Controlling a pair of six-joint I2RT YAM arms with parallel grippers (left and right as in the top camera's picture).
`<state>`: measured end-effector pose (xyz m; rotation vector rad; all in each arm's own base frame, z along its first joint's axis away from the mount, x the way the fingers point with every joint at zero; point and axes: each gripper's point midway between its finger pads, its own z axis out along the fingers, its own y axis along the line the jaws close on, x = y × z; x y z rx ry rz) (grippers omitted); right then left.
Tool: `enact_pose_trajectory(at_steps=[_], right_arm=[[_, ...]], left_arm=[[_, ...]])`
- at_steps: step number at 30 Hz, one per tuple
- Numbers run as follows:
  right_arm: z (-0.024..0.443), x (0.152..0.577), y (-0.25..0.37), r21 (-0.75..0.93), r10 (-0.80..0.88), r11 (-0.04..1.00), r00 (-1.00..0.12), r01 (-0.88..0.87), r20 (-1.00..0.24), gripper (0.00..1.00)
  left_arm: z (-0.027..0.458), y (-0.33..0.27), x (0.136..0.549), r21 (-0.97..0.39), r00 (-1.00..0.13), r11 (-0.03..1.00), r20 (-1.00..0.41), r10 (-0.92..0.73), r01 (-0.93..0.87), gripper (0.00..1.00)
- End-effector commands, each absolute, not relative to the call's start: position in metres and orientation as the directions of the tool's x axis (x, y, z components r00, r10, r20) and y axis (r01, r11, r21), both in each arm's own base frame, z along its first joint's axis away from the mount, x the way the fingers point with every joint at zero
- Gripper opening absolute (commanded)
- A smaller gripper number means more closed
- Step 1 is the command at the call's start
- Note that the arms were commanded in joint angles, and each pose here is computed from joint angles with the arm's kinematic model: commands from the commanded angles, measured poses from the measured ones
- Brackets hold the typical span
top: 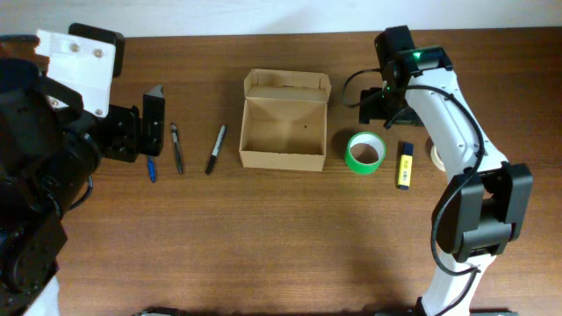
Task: Pack container
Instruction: 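Lower the right gripper onto the green tape roll and grasp its rim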
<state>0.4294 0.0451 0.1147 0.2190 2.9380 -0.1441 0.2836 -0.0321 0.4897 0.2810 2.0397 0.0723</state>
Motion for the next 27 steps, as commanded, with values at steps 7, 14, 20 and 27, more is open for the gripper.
enact_pose_trajectory(at_steps=[7, 14, 20, 27], right_arm=[[0.083, 0.409, 0.052, -0.024, 0.253, 0.966, -0.958, 0.259, -0.131, 0.9], [0.059, 0.396, 0.066, 0.047, 0.177, 0.984, -0.982, 0.174, -0.071, 0.9], [0.049, 0.388, 0.066, 0.041, 0.134, 0.99, -0.99, 0.132, -0.046, 0.89], [0.048, 0.391, 0.066, 0.043, 0.112, 0.993, -0.992, 0.11, -0.059, 0.88]], left_arm=[[0.494, -0.031, 0.279, 0.163, -0.434, 0.974, -0.875, 0.215, 0.156, 0.99], [0.494, -0.031, 0.279, 0.163, -0.434, 0.974, -0.875, 0.215, 0.156, 0.99], [0.494, -0.031, 0.279, 0.163, -0.433, 0.974, -0.875, 0.215, 0.156, 0.99], [0.494, -0.031, 0.279, 0.163, -0.434, 0.974, -0.875, 0.216, 0.156, 0.99]])
